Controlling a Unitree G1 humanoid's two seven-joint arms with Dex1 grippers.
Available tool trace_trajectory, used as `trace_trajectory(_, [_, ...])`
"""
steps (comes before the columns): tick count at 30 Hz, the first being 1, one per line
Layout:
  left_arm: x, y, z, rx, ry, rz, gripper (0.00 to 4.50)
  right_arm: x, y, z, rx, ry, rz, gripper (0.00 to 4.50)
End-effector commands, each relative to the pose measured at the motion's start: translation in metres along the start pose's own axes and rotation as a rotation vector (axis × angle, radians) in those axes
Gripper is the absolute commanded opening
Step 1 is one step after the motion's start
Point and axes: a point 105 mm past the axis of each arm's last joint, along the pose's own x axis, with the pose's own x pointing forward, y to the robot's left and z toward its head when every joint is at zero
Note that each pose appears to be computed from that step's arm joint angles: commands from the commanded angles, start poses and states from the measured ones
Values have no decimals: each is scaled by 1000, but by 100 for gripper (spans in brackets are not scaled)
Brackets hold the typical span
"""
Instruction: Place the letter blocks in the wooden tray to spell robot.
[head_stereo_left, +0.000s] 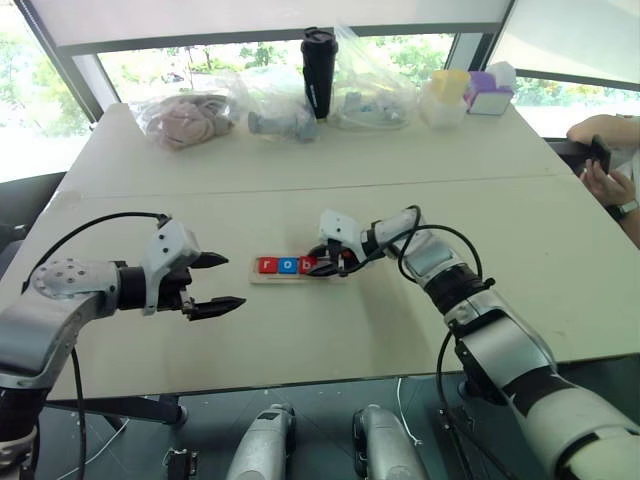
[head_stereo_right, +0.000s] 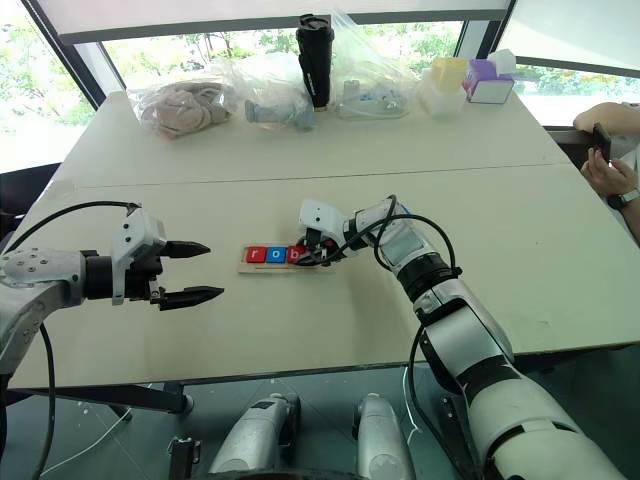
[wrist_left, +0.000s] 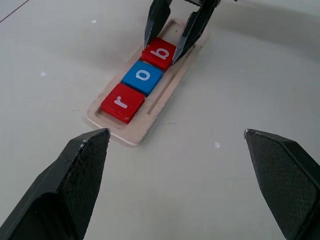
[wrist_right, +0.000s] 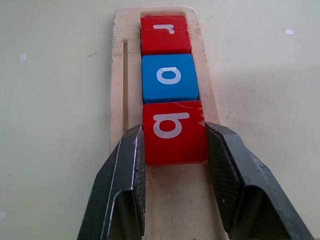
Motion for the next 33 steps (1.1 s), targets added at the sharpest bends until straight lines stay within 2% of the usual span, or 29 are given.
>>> trace_trajectory(1, [-4,1,8,33,-19,20,450,0,-5,15,-33,-40,-8,116])
trace_trajectory(21, [1,4,3,43,-11,34,450,2,-5,19,-6,-57,-1,116])
trace_trajectory(27, [3,7,1,47,-10,37,450,1,-6,25,7,-84,-9,424])
trace_trajectory(28, [3,7,1,47,-9,38,450,1,-7,27,8,-94,-17,443])
trace_trajectory(33, [5,8,1,51,-8,38,450,-11,-21,39,14,-146,-107,443])
